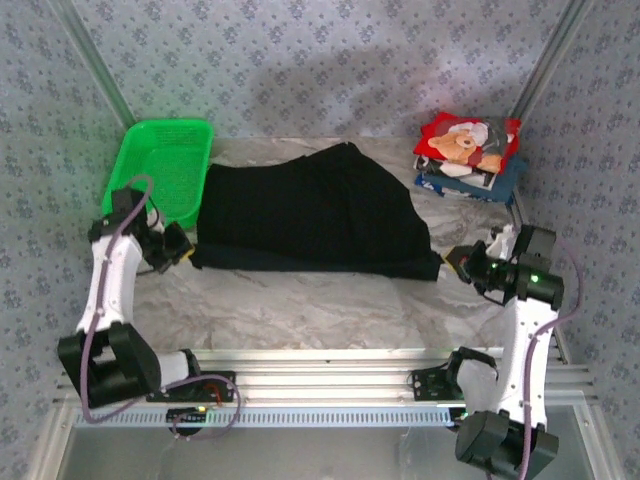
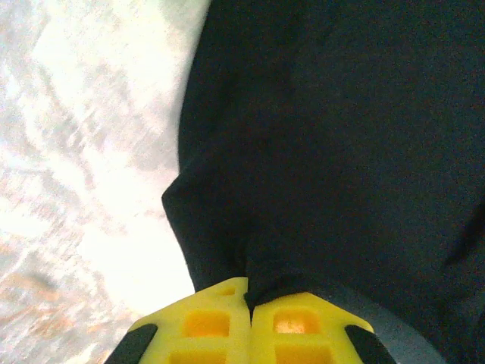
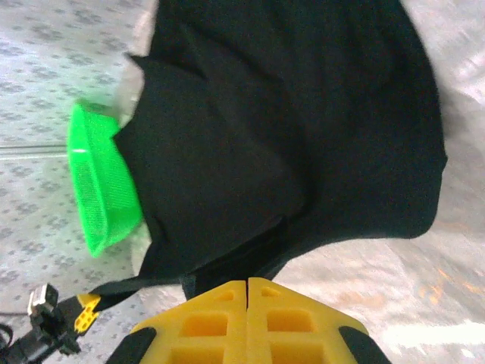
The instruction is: Fold and stack the t-shirts
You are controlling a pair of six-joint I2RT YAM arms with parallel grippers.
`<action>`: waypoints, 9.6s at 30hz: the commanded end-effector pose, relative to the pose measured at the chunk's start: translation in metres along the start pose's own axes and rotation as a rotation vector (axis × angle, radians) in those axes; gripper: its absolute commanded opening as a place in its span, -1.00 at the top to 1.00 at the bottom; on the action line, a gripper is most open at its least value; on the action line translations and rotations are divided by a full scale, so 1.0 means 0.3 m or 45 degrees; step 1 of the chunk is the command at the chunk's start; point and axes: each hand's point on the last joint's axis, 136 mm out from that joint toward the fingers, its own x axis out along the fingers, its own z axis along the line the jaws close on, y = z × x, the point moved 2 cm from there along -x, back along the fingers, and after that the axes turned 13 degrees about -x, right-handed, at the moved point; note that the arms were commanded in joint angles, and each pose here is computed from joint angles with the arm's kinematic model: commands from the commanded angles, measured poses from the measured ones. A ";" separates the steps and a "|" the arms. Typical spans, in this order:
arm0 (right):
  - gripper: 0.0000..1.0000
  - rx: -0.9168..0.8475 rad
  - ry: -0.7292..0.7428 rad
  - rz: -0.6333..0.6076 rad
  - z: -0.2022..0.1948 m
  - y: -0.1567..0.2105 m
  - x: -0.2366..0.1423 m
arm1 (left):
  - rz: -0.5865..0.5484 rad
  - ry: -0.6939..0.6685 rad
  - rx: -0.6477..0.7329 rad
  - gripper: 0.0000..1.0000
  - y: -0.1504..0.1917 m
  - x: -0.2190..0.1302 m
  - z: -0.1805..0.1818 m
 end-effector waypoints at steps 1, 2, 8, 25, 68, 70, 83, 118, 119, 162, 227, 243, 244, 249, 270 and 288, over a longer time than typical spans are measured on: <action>1.00 0.139 0.221 0.144 -0.123 0.150 -0.003 | -0.061 -0.058 -0.041 1.00 0.045 0.020 0.095; 1.00 0.167 0.250 0.162 -0.141 0.179 -0.006 | -0.045 -0.082 -0.076 1.00 0.071 0.037 0.132; 1.00 0.215 0.385 0.159 -0.196 0.247 -0.041 | -0.072 -0.203 -0.158 1.00 0.087 0.004 0.192; 1.00 0.099 0.540 -0.117 -0.135 0.118 -0.200 | -0.068 -0.219 -0.356 1.00 0.184 -0.070 0.260; 1.00 -0.628 0.624 0.420 -0.090 -0.263 0.476 | -0.069 -0.371 -0.028 1.00 -0.117 0.201 0.135; 1.00 -0.646 0.637 0.443 -0.094 -0.267 0.501 | -0.055 -0.383 -0.017 1.00 -0.121 0.217 0.131; 0.67 -0.638 0.601 0.543 -0.107 -0.290 0.646 | -0.059 -0.289 0.033 0.23 -0.178 0.272 0.010; 0.45 -0.075 0.567 0.612 -0.407 0.019 0.494 | 0.090 -0.175 -0.084 0.57 0.078 0.415 0.054; 0.51 -0.061 0.609 0.621 -0.424 0.027 0.478 | 0.082 -0.188 -0.096 0.57 0.075 0.413 0.071; 0.27 -0.021 0.904 0.521 -0.407 -0.022 0.600 | 0.097 -0.218 -0.044 0.28 0.123 0.442 0.060; -0.06 -1.304 0.266 0.963 -0.071 0.186 0.690 | 0.194 0.284 0.588 -0.24 0.451 0.210 -0.275; 0.63 -1.262 0.229 0.954 -0.060 0.221 0.644 | 0.222 0.247 0.549 -0.24 0.461 0.279 -0.243; 0.68 -1.263 0.228 0.952 -0.056 0.221 0.647 | 0.225 0.244 0.550 -0.24 0.462 0.283 -0.242; 0.89 -1.327 0.225 0.890 -0.010 0.201 0.659 | 0.226 0.230 0.547 -0.23 0.461 0.295 -0.233; 0.89 -1.637 0.288 0.848 0.124 0.085 0.841 | 0.261 0.160 0.535 -0.24 0.483 0.354 -0.161; 0.05 -1.211 0.357 0.589 0.185 -0.063 0.740 | 0.307 0.348 0.699 -0.24 0.563 0.333 -0.431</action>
